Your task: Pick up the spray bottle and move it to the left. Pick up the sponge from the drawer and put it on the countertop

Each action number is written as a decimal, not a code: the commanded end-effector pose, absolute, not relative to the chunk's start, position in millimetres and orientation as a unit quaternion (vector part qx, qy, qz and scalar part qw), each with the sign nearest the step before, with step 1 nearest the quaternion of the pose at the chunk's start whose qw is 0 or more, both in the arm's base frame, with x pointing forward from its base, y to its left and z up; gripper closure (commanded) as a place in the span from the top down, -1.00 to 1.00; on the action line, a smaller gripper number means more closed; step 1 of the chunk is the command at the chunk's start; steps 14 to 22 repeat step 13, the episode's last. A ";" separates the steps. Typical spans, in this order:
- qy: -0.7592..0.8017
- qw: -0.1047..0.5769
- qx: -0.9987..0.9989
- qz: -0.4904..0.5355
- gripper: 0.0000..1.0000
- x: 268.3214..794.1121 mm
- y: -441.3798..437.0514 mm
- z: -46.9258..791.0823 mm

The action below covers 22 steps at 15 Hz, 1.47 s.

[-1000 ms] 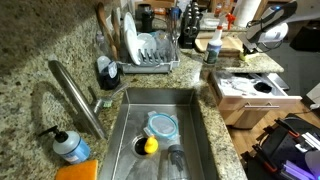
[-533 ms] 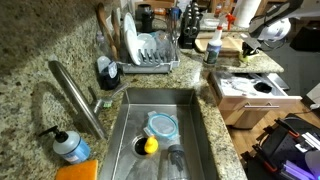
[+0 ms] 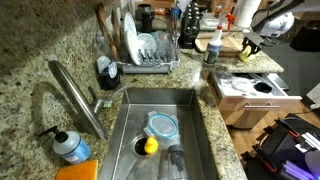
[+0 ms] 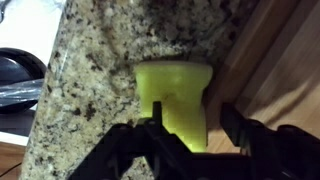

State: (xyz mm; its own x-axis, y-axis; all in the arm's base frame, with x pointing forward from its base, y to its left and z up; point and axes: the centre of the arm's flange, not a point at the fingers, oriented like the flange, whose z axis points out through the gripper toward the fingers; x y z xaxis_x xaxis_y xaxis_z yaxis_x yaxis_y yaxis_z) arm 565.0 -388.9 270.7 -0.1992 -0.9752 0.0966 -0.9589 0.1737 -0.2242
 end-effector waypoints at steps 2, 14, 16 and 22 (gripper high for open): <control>0.756 0.013 -0.645 -0.112 0.97 554.9 -396.1 321.2; 0.687 0.037 -0.699 -0.195 1.00 502.7 -400.3 438.3; 0.687 0.037 -0.699 -0.195 1.00 502.7 -400.3 438.3; 0.687 0.037 -0.699 -0.195 1.00 502.7 -400.3 438.3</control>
